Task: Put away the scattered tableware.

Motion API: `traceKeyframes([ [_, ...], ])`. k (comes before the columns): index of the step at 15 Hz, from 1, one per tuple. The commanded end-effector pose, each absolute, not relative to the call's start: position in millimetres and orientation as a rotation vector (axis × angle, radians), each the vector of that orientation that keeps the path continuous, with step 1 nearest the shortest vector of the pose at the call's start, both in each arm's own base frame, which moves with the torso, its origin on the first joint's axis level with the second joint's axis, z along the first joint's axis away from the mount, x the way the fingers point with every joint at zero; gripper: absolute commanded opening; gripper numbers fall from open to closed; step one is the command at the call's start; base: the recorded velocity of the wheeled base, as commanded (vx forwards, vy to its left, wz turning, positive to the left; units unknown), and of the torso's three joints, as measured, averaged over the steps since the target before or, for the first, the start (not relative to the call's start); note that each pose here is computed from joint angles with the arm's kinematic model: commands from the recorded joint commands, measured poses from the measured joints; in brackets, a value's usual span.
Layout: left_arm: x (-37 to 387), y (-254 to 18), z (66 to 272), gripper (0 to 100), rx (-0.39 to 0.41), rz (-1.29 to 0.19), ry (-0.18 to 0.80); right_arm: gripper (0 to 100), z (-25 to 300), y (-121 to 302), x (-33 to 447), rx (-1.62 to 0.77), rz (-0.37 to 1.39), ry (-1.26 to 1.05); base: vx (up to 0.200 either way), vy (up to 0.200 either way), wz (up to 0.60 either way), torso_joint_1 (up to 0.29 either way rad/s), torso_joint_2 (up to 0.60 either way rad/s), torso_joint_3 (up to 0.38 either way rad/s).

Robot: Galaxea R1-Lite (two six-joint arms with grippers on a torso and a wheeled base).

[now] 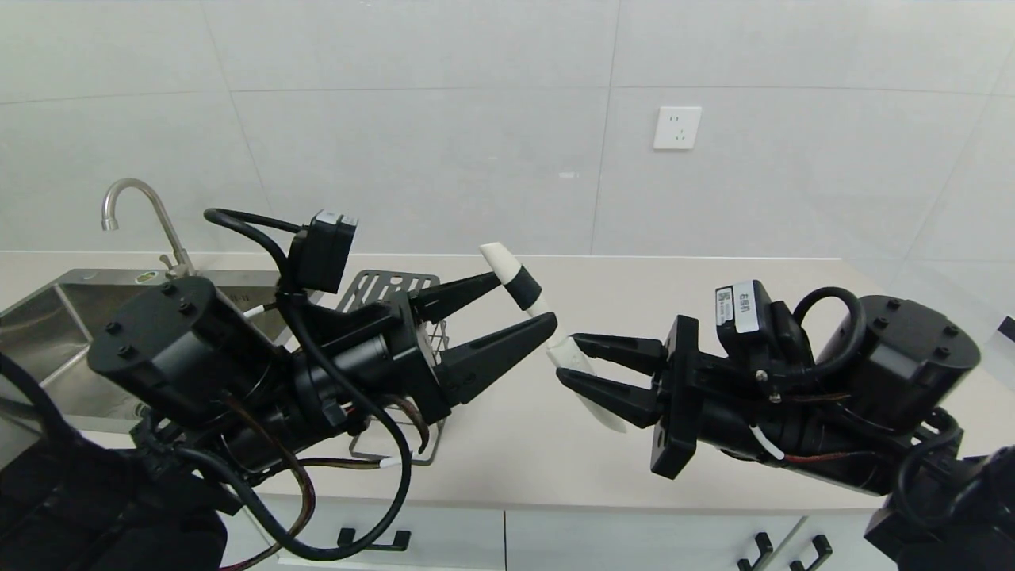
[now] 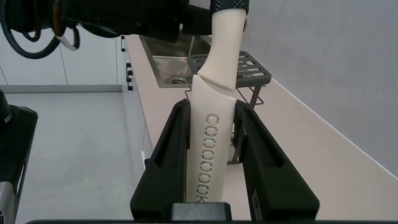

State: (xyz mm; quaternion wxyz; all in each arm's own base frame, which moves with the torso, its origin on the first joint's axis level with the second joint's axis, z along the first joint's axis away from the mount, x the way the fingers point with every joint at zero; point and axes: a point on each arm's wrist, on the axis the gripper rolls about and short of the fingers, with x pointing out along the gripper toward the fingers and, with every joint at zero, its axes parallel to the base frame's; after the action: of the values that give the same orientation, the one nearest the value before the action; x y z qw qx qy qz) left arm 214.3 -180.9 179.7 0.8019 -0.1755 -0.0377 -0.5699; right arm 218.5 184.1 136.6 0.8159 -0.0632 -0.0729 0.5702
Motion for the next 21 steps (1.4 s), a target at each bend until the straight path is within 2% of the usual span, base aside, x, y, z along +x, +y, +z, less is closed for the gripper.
traceKeyframes([
  [1,215.7,-186.5,186.2,100,-0.384,-1.24,-0.107,0,136.2,183.9,217.5,-0.134,1.218,-0.153,0.0,0.0,0.0,0.0,0.0,0.0],
  [7,219.0,-198.3,189.2,100,-0.388,-1.266,-0.126,0,141.2,182.7,216.0,-0.122,1.217,-0.167,0.0,0.0,0.0,0.0,0.0,0.0],
  [16,222.3,-201.7,191.9,100,-0.385,-1.27,-0.145,0,142.8,190.1,212.6,-0.119,1.244,-0.178,0.0,0.0,0.0,0.0,0.0,0.0],
  [17,223.8,-202.9,190.7,0,-0.382,-1.27,-0.143,0,143.2,191.2,213.3,-0.119,1.245,-0.182,0.0,0.0,0.0,0.0,0.0,0.0],
  [21,224.8,-203.2,195.1,0,-0.384,-1.271,-0.163,0,147.8,192.9,216.0,-0.112,1.24,-0.201,0.0,0.0,0.0,0.0,0.0,0.0],
])
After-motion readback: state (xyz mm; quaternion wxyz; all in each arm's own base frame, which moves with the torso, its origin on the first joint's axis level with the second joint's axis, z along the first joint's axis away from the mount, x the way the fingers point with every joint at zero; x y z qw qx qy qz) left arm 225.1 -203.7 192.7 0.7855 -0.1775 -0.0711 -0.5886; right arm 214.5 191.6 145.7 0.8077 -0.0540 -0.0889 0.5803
